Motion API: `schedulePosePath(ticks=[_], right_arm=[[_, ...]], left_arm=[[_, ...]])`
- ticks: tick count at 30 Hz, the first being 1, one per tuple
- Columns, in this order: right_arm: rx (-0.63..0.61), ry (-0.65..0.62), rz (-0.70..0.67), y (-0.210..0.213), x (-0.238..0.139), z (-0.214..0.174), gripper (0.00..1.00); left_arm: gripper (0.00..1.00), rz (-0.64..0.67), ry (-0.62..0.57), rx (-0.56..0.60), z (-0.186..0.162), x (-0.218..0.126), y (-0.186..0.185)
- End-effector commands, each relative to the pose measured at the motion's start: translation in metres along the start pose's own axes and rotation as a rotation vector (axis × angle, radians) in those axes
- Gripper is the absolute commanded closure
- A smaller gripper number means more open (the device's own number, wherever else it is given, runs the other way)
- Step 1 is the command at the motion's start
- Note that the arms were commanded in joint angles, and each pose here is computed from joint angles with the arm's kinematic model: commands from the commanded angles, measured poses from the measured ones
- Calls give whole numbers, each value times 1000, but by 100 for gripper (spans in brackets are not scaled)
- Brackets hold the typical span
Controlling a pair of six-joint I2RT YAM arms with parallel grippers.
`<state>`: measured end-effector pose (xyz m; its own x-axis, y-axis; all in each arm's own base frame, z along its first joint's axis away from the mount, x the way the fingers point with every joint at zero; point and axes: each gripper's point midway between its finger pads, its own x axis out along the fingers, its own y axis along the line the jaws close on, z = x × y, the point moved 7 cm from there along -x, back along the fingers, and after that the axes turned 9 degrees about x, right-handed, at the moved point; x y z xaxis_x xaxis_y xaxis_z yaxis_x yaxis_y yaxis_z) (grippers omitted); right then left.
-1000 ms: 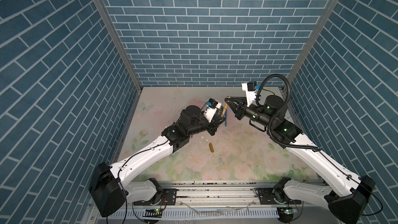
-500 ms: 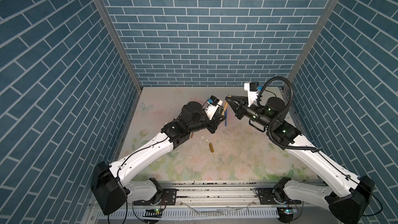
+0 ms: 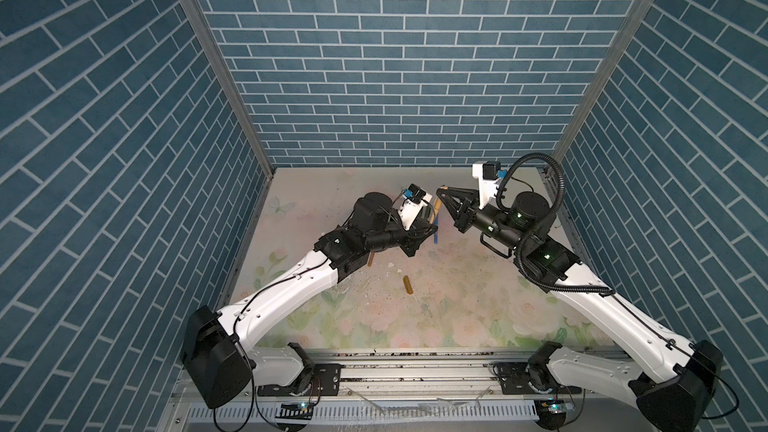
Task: Insert the pens into the pen caps
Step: 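Grasp the capped fountain pen with the right gripper while the left gripper opens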
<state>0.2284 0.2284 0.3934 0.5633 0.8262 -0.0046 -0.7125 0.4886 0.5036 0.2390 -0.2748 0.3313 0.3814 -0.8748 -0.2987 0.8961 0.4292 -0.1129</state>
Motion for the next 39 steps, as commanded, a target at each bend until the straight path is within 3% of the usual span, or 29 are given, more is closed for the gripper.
schedulePosePath(ticks=[1,6,10,21,33,39], right_arm=[[35,309,-113,-19,-7,-59,87],[-29,162,-107,2,-14,-13,59],[-71,114,-125,9,-26,2,51],[-67,138,-150,2,-32,-11,48],[-39,196,-60,2,10,-13,62],[-25,191,-29,2,21,-13,64]], left_arm=[[100,35,-304,56,55,-20,8],[100,23,-223,28,15,-7,12],[100,26,-191,3,4,-4,14],[100,37,-185,-97,-2,-1,18],[100,16,-191,-119,-5,0,16],[100,6,-192,-122,-5,1,16]])
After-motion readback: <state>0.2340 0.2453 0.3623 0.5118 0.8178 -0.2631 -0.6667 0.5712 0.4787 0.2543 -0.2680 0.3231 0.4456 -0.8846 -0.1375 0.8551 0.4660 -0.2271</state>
